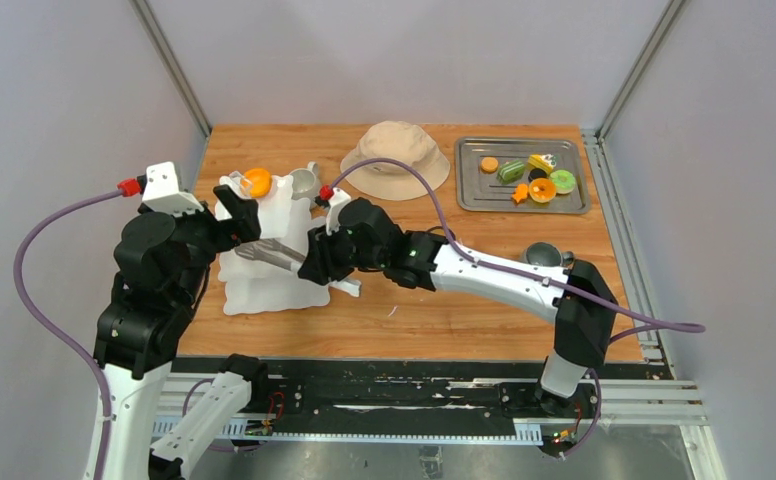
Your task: Serve the afternoon tea
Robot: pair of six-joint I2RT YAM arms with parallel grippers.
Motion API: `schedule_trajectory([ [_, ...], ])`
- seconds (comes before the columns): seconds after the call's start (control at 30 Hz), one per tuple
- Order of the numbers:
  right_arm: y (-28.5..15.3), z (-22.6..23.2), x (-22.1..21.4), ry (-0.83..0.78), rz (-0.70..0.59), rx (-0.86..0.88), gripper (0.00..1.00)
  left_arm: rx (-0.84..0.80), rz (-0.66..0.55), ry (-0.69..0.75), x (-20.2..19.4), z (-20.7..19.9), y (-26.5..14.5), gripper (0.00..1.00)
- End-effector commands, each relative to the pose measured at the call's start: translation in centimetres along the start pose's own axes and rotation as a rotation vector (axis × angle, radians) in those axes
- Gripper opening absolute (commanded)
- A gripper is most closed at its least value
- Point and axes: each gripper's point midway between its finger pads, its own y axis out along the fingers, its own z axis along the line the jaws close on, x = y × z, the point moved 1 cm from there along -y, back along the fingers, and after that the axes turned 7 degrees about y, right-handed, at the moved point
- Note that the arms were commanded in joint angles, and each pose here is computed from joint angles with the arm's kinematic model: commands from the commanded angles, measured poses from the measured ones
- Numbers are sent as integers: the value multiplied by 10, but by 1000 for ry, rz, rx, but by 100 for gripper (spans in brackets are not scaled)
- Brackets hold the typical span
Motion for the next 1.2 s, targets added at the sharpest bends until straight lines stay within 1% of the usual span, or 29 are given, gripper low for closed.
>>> schedule_trajectory([
  [0.0,7,21,27,6,-110,6,1,12,3,19,-3,3,-2,98],
  [0.2,20,15,22,3,-95,-30,1,19,3,26,-3,5,-3,98],
  [0.23,21,13,20,3,-94,-37,3,21,3,27,-4,6,-3,98],
  [0.33,22,11,20,3,-100,-49,18,26,4,30,-4,7,-3,98],
  [0.43,21,11,22,0,-108,-52,27,28,6,30,-5,7,-2,98],
  [0.57,20,12,22,-3,-110,-50,37,30,7,32,-5,7,-2,98],
  [0.93,18,12,22,-10,-114,-46,40,35,1,32,-3,8,-2,98],
  [1.03,17,13,22,-12,-113,-45,43,34,0,32,-2,8,-3,98],
  [1.17,17,13,20,-12,-107,-37,44,33,-1,30,-2,8,-3,98],
])
